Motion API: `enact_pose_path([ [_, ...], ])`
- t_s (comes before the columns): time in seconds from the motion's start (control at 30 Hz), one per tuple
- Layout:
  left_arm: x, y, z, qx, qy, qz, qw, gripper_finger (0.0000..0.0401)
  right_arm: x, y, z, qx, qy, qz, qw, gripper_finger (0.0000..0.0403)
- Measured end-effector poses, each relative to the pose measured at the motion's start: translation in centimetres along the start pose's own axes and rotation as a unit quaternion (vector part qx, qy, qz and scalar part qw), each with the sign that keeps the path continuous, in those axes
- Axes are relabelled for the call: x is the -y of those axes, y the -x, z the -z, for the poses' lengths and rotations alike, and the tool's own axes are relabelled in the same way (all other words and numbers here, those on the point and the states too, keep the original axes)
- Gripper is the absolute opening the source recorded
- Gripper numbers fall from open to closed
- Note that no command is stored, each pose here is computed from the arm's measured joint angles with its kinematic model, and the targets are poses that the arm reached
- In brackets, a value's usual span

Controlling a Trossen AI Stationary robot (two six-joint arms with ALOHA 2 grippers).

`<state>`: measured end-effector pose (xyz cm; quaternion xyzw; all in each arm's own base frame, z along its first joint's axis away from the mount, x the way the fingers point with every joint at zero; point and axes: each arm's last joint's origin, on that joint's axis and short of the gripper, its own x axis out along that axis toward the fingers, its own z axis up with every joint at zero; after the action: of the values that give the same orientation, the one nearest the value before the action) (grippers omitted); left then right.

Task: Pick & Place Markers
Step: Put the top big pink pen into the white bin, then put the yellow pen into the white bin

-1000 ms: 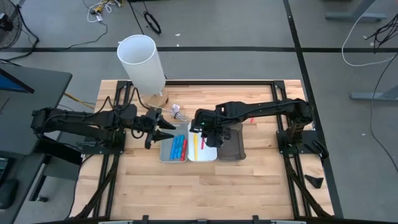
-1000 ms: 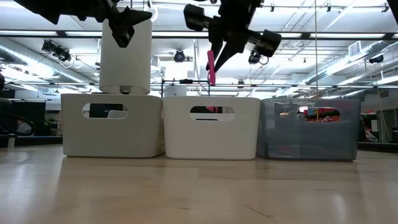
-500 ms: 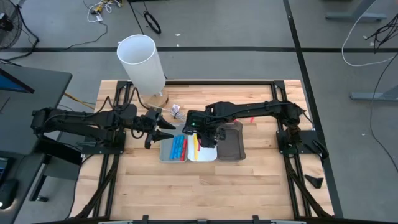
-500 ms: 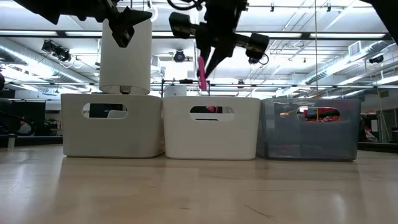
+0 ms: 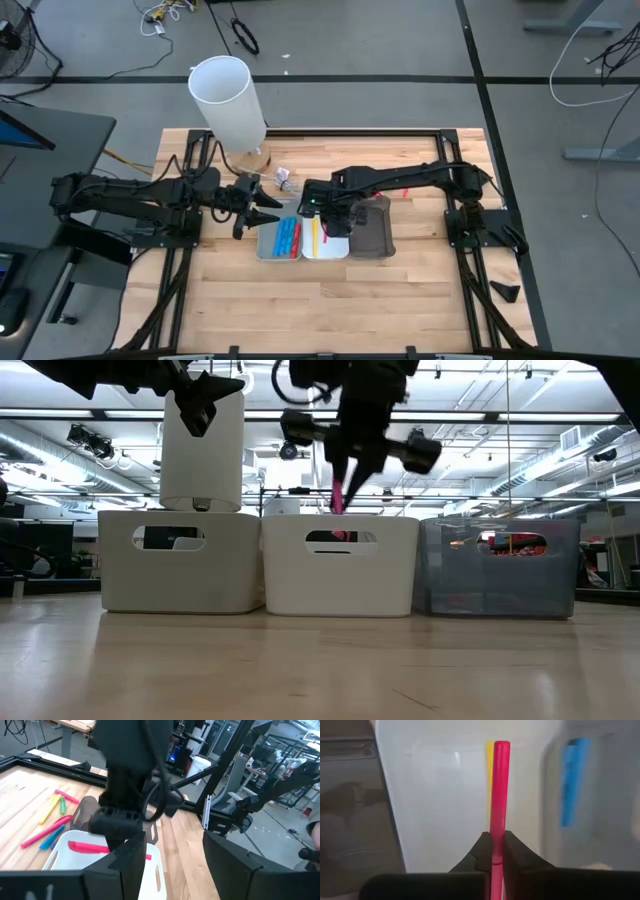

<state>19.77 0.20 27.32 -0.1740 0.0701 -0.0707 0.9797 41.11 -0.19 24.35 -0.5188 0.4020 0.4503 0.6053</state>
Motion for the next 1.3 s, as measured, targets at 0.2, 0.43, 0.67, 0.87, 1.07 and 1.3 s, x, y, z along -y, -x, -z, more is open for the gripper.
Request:
enact_pose_path([
  [0.2,0.0,0.0,0.0,0.0,0.0,0.0,1.0,0.0202,-0.8,-2.3,0.2,0.0,0.02,0.001,1.0,0.0015],
  [0.43,0.0,0.0,0.0,0.0,0.0,0.0,1.0,0.0202,-0.8,-4.2,0.4,0.001,0.035,0.04,0.999,0.0014],
  [0.67,0.0,0.0,0.0,0.0,0.0,0.0,1.0,0.0202,-0.8,-5.9,0.6,-0.004,0.046,0.022,0.999,0.0018],
  [0.87,0.0,0.0,0.0,0.0,0.0,0.0,1.0,0.0202,-0.6,-5.8,0.9,-0.005,0.024,0.032,0.999,0.0045],
  [1.07,0.0,0.0,0.0,0.0,0.0,0.0,1.0,0.0202,-0.6,-5.7,1.3,-0.011,0.013,0.031,0.999,0.008],
  [1.3,0.0,0.0,0.0,0.0,0.0,0.0,1.0,0.0202,-0.6,-5.7,1.4,-0.012,0.01,0.031,0.999,0.0111],
])
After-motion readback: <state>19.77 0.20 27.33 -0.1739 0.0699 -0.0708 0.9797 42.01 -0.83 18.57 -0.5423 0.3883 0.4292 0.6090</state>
